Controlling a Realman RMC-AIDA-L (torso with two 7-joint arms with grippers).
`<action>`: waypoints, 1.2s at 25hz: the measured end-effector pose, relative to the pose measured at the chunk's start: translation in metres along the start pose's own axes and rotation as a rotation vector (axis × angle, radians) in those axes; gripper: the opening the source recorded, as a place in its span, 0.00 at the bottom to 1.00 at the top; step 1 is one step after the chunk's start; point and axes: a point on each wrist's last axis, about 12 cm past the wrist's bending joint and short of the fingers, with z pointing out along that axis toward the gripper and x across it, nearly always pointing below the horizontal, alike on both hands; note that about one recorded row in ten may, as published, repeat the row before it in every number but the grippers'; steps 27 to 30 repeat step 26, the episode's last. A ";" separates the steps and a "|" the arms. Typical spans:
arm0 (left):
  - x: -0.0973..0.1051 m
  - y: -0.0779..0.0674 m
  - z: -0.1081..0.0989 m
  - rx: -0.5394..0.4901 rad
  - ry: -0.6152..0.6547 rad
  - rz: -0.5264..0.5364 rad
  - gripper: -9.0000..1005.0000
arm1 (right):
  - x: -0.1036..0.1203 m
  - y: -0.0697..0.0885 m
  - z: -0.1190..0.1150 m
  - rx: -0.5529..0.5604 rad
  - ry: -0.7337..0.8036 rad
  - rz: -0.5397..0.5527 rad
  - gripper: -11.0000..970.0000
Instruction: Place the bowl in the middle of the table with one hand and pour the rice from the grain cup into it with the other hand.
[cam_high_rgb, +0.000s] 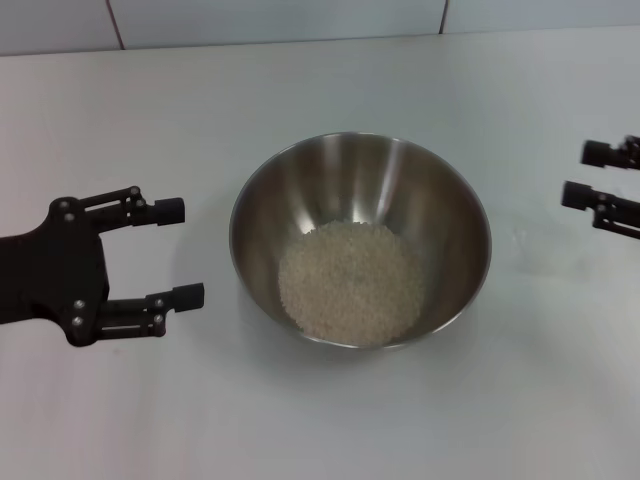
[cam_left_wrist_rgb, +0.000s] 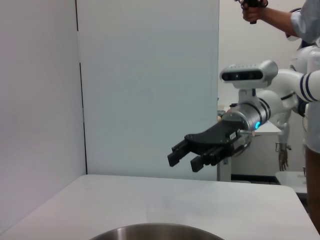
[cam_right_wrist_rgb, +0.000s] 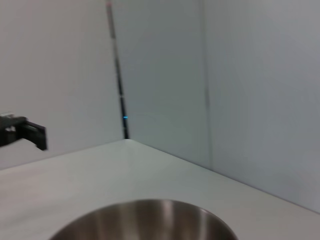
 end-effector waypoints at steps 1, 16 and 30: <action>0.001 -0.002 -0.001 -0.004 -0.002 0.002 0.80 | -0.005 0.000 0.003 -0.018 0.001 -0.010 0.58; 0.002 -0.003 -0.004 -0.012 -0.002 0.012 0.80 | -0.028 0.013 0.049 -0.252 0.089 -0.068 0.58; -0.001 -0.001 -0.003 -0.006 0.004 0.025 0.80 | -0.032 0.016 0.054 -0.279 0.118 -0.031 0.58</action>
